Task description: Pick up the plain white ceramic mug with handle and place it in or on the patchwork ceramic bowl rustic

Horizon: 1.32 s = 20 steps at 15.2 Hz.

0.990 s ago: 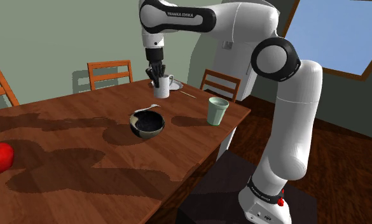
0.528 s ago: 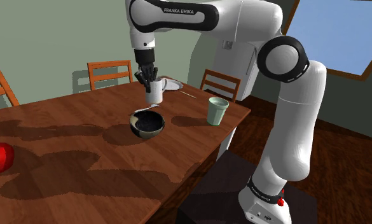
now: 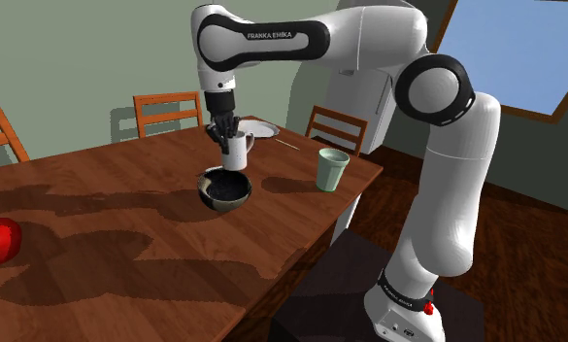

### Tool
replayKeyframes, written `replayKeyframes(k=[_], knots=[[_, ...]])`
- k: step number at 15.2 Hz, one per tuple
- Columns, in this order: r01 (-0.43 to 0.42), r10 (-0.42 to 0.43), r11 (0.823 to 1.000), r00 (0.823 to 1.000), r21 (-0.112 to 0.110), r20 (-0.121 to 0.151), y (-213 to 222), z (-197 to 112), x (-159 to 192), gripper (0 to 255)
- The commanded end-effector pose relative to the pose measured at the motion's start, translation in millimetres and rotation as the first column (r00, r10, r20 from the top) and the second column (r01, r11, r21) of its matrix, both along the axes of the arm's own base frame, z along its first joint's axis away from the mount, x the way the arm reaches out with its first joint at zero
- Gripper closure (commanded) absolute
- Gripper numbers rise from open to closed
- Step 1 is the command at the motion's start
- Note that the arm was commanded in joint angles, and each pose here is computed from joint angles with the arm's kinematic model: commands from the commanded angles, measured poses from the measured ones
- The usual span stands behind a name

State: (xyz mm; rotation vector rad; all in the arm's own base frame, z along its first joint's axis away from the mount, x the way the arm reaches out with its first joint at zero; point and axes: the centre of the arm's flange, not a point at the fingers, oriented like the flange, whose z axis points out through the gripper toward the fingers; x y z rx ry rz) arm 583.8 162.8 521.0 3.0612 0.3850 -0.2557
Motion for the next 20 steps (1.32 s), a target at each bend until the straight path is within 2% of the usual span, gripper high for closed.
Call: replayKeyframes(k=[1, 8, 16, 17, 20], knots=[[0.000, 0.000, 1.000, 1.000, 0.000, 0.001, 1, -11, 0, 255], [0.000, 0.000, 1.000, 1.000, 0.000, 0.001, 1, -47, 0, 255], [0.000, 0.000, 1.000, 1.000, 0.000, 0.001, 1, -47, 0, 255], [0.000, 0.000, 1.000, 1.000, 0.000, 0.001, 1, -47, 0, 0], [0.000, 0.000, 1.000, 1.000, 0.000, 0.001, 1, -47, 0, 0]])
